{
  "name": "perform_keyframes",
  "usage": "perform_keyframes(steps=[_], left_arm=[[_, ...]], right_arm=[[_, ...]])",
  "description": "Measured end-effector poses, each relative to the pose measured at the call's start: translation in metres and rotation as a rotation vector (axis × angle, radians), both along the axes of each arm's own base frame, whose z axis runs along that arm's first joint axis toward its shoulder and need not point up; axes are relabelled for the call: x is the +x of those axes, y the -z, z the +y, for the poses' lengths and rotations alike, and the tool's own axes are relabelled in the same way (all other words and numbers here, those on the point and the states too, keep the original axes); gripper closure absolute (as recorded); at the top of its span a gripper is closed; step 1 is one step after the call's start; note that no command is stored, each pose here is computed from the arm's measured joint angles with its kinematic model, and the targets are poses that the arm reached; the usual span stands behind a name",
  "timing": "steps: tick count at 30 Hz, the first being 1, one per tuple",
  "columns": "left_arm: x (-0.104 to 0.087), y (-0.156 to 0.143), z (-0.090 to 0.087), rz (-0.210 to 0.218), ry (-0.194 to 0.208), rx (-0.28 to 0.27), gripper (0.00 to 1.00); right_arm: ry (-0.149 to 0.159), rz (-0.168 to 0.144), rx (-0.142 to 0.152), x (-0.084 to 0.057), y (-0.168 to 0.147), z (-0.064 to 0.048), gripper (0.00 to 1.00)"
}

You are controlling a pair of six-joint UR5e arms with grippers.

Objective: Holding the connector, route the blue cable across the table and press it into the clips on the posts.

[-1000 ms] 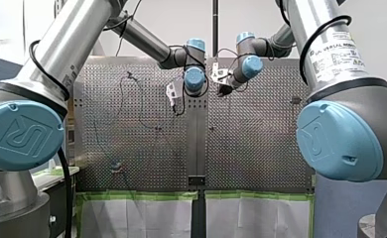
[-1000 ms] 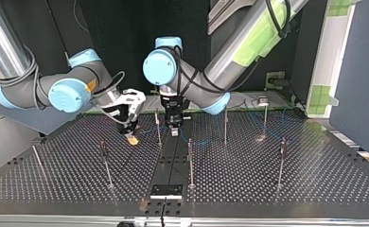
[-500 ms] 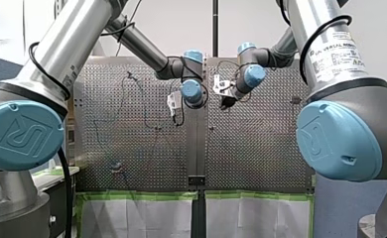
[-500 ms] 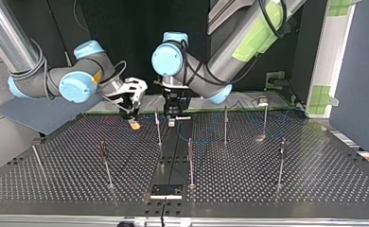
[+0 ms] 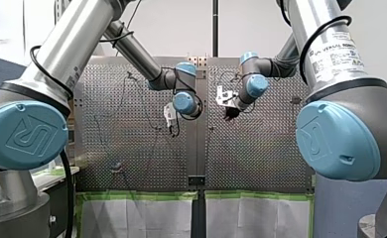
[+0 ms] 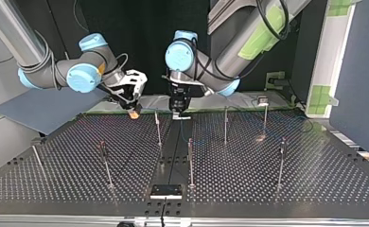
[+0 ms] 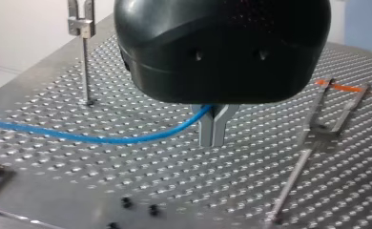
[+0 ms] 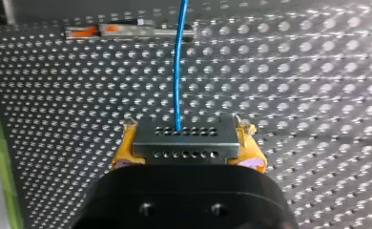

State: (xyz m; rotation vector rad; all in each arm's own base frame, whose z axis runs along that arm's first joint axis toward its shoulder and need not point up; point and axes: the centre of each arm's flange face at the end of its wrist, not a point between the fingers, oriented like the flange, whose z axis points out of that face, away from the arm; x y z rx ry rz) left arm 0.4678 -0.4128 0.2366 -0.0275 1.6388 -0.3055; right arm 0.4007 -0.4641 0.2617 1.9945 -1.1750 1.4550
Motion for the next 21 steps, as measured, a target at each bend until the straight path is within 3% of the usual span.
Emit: perform_keyframes(steps=[6,13,17,21], left_arm=[[-0.01,0.051,0.002,0.052,0.043,0.028,1.0],[-0.027,0.108,0.012,0.144,0.064,0.063,1.0],[-0.04,0.126,0.018,0.186,0.077,0.082,1.0],[-0.04,0.126,0.016,0.188,0.09,0.074,1.0]], right_arm=[[0.004,-0.004,0.027,-0.005,0.02,0.01,1.0],[0.012,-0.014,0.031,-0.008,0.025,0.009,1.0],[0.018,-0.014,0.033,-0.012,0.027,0.007,1.0],[0.024,-0.022,0.02,-0.014,0.029,0.004,1.0]])
